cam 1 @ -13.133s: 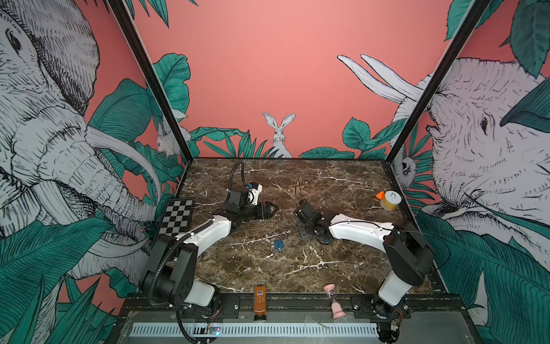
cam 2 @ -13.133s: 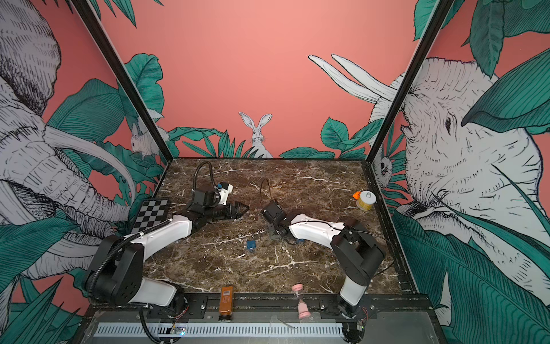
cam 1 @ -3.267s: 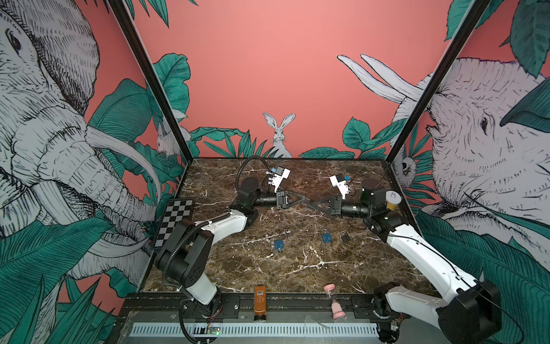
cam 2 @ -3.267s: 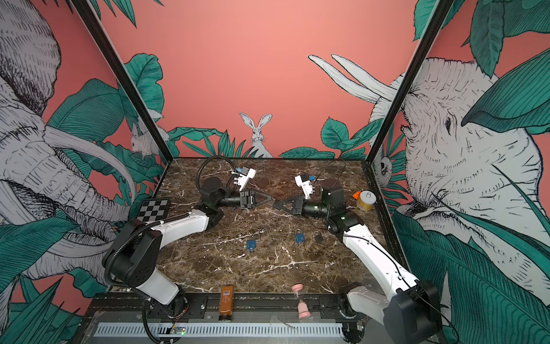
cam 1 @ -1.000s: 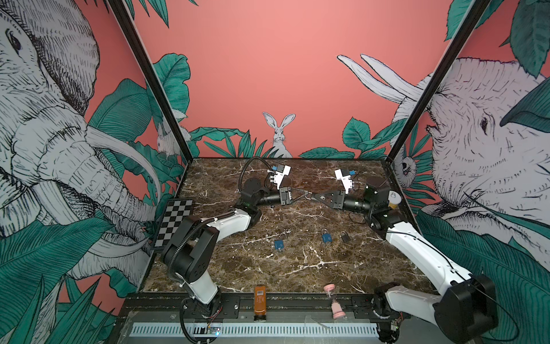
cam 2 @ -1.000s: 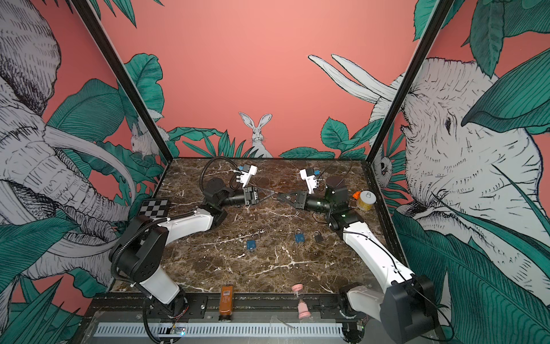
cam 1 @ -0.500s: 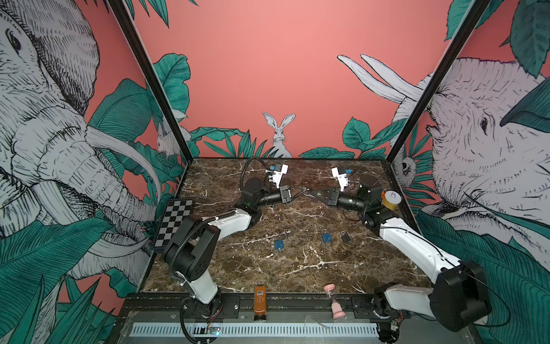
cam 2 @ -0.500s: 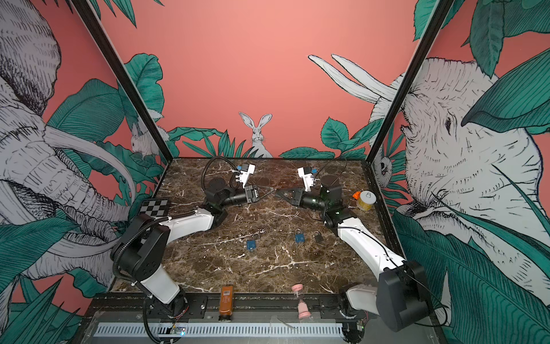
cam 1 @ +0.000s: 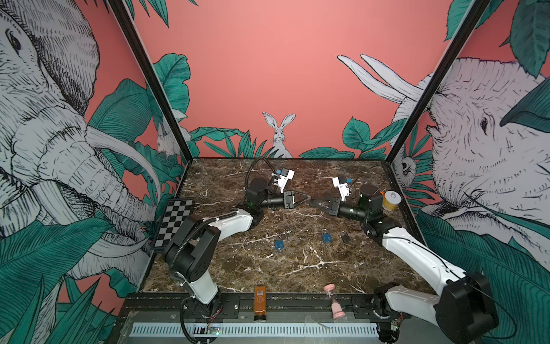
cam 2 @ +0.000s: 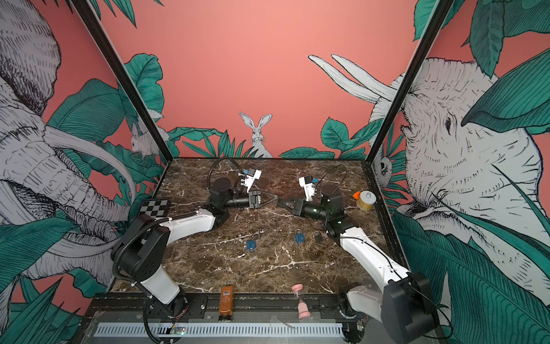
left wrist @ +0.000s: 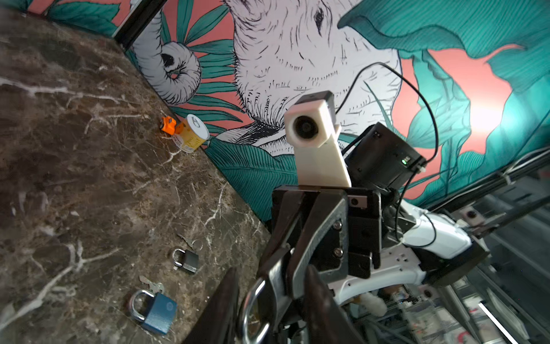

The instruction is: Lock with the key

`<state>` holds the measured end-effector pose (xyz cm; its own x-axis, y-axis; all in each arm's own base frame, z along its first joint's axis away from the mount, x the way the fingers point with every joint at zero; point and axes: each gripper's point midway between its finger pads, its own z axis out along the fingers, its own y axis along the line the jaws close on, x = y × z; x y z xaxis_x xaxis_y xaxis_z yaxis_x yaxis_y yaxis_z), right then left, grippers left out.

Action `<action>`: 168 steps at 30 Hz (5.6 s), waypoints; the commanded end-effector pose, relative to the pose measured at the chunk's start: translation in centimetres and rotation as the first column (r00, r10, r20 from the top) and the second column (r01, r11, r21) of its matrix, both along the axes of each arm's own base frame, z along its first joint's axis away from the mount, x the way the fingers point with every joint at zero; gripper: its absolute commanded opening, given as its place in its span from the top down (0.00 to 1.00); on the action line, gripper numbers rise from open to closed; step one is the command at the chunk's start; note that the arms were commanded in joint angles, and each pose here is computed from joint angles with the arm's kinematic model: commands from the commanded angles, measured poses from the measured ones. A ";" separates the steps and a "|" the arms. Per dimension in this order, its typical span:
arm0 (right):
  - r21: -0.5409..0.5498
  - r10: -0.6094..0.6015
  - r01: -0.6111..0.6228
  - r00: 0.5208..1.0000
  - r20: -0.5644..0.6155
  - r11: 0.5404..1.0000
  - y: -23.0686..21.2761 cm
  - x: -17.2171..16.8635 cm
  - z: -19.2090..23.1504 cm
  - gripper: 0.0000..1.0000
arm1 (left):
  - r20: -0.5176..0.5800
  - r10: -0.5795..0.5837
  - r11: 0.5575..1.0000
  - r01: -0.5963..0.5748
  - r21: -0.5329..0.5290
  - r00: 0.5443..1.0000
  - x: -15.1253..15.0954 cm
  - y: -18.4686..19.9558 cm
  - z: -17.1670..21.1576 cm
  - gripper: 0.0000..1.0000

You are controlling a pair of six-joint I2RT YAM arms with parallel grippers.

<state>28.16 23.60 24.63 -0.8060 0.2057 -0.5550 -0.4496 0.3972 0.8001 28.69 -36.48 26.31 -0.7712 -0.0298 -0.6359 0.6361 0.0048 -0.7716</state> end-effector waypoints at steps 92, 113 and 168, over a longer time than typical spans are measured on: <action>0.063 0.001 -0.010 0.989 0.146 0.998 -4.5 -2.4 3.9 1.00 | 0.062 -0.214 0.975 0.217 -0.041 0.975 -4.0 -3.6 1.7 0.76; 0.089 -0.036 0.025 0.991 0.131 0.996 -5.0 -1.7 3.7 0.87 | -0.068 -0.159 0.971 0.143 -0.193 0.985 -0.4 -3.3 2.0 1.00; 0.125 -0.048 0.035 0.994 0.102 0.992 -5.1 -1.7 2.8 1.00 | 0.055 -0.252 0.966 0.255 -0.043 0.966 -4.5 -5.2 2.5 0.66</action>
<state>27.15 18.30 26.38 -0.7625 0.3286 -0.5573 -0.4573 0.3356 0.8236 24.83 -42.10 25.69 -0.7862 0.1568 -0.5977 0.5755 -0.1663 -0.8007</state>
